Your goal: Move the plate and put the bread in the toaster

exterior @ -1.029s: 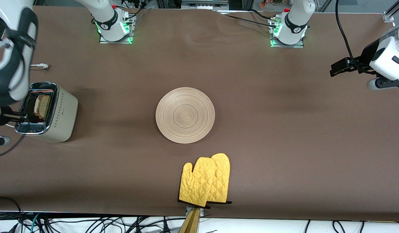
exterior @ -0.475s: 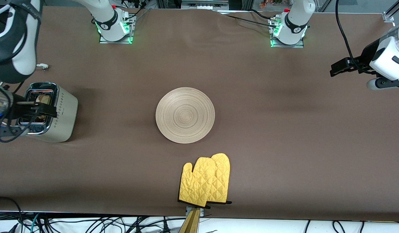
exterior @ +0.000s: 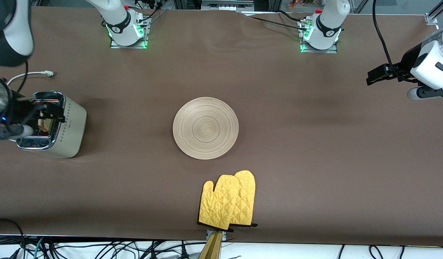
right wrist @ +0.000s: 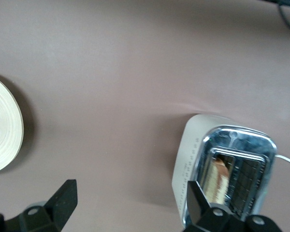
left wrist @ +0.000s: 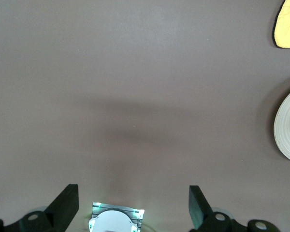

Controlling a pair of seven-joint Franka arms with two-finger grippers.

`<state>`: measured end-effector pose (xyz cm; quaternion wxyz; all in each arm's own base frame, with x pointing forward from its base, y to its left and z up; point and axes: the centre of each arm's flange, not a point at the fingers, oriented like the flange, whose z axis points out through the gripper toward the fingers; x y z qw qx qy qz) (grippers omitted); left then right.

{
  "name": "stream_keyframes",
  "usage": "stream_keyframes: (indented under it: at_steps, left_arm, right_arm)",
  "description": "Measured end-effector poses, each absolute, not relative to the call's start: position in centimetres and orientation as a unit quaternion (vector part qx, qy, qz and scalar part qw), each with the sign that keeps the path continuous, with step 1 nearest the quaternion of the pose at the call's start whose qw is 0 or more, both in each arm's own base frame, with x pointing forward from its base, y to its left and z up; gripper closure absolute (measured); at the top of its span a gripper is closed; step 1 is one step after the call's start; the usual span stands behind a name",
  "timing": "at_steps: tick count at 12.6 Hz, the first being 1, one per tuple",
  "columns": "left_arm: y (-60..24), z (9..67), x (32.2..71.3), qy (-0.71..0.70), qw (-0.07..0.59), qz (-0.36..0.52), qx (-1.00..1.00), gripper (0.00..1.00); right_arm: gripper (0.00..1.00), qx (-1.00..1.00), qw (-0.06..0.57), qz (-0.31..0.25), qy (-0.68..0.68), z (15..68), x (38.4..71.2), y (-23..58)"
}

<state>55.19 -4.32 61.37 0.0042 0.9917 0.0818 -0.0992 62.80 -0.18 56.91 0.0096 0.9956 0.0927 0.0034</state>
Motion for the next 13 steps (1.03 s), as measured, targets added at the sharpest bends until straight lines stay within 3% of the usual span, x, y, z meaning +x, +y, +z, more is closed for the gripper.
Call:
stream_keyframes:
  at_steps: [6,13]
  left_arm:
    - [-4.3,61.4,55.2,0.082,0.004,-0.099,0.992,0.0]
    - [-4.3,61.4,55.2,0.082,0.004,-0.099,0.992,0.0]
  right_arm:
    - [0.0,0.997,-0.005,0.012,0.076,59.4,57.8,-2.8]
    - [0.0,0.999,-0.007,-0.008,0.044,58.6,57.1,-3.2]
